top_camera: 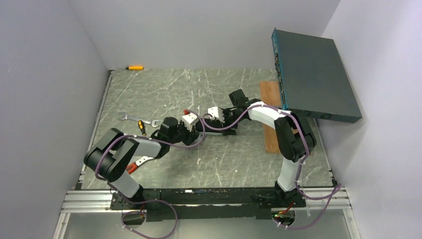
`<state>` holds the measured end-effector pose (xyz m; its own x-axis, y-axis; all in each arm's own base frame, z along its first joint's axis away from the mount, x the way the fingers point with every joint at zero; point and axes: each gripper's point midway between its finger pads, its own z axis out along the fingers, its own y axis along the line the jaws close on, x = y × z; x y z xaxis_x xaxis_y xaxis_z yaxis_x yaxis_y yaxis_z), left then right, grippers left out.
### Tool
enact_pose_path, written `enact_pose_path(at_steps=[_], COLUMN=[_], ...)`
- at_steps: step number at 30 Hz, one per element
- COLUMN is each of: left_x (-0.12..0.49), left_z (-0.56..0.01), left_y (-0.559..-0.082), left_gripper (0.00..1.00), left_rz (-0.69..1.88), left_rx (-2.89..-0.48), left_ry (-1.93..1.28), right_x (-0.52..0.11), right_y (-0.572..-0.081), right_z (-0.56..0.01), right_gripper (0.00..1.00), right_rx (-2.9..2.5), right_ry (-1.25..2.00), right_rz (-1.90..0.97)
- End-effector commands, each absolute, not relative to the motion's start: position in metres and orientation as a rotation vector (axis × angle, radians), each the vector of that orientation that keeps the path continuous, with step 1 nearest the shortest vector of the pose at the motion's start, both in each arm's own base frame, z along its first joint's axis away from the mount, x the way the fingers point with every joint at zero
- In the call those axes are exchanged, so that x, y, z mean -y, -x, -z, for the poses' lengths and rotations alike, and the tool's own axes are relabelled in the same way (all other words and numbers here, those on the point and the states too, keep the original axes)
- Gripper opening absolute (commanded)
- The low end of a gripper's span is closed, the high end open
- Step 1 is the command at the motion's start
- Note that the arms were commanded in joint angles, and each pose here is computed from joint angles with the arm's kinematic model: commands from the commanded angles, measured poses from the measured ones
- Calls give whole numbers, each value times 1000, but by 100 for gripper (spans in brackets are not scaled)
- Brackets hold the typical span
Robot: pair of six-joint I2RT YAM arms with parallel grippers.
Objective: Open the umbrella
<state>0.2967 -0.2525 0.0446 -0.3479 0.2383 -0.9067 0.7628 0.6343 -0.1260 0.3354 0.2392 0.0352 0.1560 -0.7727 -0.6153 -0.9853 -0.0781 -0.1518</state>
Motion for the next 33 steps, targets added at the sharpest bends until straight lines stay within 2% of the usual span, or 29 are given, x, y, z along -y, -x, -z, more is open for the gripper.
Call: enact_pose_path(at_steps=[1,7,12,19,20,23,33], left_x=[266,275,269,255,254,256,230], left_z=[-68,-64,-51,-41,-44,-54,-71], left_y=[-324,-322,-325,-352,-356,-362,-360], left_gripper=[23,29,37,23,19,1,0], left_rz=[695,737,715,612,619,652,655], left_rx=[-1849,-1871,-1949,-2005,-1998,-1966,-1934], left_ry=[-672,-649,-568,-432,-422,-415,-394], right_x=[-229,-235,-238,-233,-232,-228,-217], right_y=[-305,-313,-319,-301,-300,-299,-301], right_z=[-22,-24,-27,-27,-26,-23,-16], right_gripper=[40,36,36,32,31,27,22], right_rx=[-1778,-1926,-2008,-2009,-2015,-2034,-2052], right_ry=[1909,1803,1710,1727,1732,1737,1763], right_rz=[-622,-678,-682,-726,-724,-707,-677])
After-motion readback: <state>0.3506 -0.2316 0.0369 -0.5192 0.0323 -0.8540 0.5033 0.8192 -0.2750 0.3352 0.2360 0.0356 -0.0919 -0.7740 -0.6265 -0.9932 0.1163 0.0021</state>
